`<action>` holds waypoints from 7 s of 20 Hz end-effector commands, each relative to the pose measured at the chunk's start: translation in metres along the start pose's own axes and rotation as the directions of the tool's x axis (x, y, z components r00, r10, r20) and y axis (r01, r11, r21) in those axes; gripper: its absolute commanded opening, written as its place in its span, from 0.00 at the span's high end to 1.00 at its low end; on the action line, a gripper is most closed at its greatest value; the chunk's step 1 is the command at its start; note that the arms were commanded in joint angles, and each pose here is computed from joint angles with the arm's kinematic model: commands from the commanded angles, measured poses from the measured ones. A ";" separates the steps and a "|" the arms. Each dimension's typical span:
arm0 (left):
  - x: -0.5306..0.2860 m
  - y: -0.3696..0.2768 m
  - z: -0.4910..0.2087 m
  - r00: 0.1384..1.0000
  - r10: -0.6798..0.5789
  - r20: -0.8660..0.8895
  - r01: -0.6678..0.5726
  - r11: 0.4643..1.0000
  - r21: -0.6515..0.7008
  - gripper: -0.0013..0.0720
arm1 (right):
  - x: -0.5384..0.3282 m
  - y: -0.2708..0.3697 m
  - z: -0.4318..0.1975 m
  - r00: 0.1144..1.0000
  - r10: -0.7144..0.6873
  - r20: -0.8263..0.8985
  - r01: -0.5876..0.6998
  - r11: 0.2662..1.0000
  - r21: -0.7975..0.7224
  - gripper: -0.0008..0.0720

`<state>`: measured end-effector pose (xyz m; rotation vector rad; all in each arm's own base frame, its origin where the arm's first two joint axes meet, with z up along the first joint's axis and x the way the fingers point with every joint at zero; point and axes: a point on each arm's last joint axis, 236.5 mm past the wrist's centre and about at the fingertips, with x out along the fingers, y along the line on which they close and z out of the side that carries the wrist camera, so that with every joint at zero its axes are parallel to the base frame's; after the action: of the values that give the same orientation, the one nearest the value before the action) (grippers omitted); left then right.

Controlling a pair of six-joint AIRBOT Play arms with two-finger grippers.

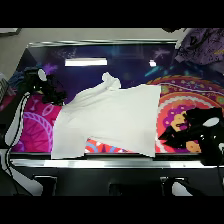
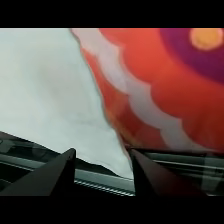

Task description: Fold the clothes and pants, and hang the long-sleeved shirts on hangers.

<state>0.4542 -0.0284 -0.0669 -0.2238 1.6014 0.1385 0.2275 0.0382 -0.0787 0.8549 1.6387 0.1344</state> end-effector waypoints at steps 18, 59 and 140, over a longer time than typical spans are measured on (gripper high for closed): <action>0.001 0.003 -0.002 1.000 0.014 -0.009 -0.014 1.000 0.002 0.96 | 0.049 0.019 -0.028 0.973 0.226 0.052 -0.227 0.974 0.011 0.95; -0.093 0.032 0.028 0.967 0.004 0.253 0.030 0.991 -0.131 0.96 | -0.102 0.188 0.200 0.907 -0.041 0.419 0.191 0.927 -0.324 0.95; -0.011 0.146 -0.010 0.871 -0.435 0.229 0.481 0.851 -0.210 0.26 | 0.078 0.103 0.045 0.978 0.181 0.107 -0.162 0.973 -0.165 0.95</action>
<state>0.3970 0.1210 -0.0526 -0.7392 1.4126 0.0728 0.3011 0.1413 -0.1112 0.8624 1.4390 0.3154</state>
